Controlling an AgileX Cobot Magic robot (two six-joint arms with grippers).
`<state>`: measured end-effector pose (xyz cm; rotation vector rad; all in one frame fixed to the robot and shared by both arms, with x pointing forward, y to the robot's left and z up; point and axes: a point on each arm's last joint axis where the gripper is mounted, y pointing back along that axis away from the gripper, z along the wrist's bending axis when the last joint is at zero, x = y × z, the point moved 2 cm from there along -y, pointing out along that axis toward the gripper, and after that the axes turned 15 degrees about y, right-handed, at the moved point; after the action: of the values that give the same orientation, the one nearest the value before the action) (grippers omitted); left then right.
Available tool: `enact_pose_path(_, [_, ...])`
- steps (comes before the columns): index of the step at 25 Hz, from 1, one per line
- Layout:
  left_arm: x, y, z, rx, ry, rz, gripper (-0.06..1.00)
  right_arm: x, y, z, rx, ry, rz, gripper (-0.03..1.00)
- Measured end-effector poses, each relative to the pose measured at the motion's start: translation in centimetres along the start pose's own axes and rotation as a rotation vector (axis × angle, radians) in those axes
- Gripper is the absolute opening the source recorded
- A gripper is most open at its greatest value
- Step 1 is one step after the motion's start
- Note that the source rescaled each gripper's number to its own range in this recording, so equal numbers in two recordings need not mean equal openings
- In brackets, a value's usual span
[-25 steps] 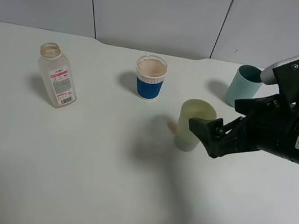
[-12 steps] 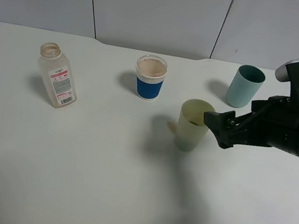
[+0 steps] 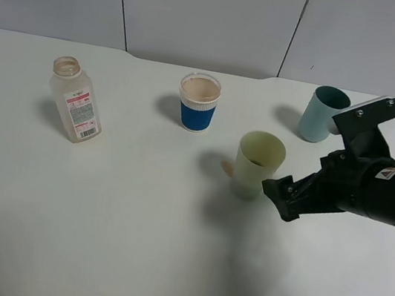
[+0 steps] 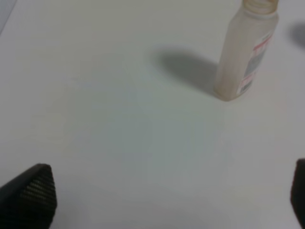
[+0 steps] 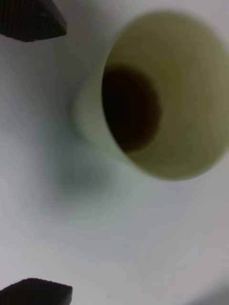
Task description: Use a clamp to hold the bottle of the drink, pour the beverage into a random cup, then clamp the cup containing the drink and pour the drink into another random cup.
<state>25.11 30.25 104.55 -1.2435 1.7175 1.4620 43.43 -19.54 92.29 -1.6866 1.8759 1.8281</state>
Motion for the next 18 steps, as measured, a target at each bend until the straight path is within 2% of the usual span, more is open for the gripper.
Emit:
enact_pose_path(6, [0.0,0.0,0.0,0.0,0.0,0.0,1.0,1.2,-2.3,0.2,0.022,0.003,0.065,1.0])
enact_pose_path(9, [0.0,0.0,0.0,0.0,0.0,0.0,1.0,1.5,-3.2,0.5,0.019,0.004,0.064,1.0])
enact_pose_path(18, [0.0,0.0,0.0,0.0,0.0,0.0,1.0,0.5,-5.0,1.1,0.005,0.036,-0.088,1.0])
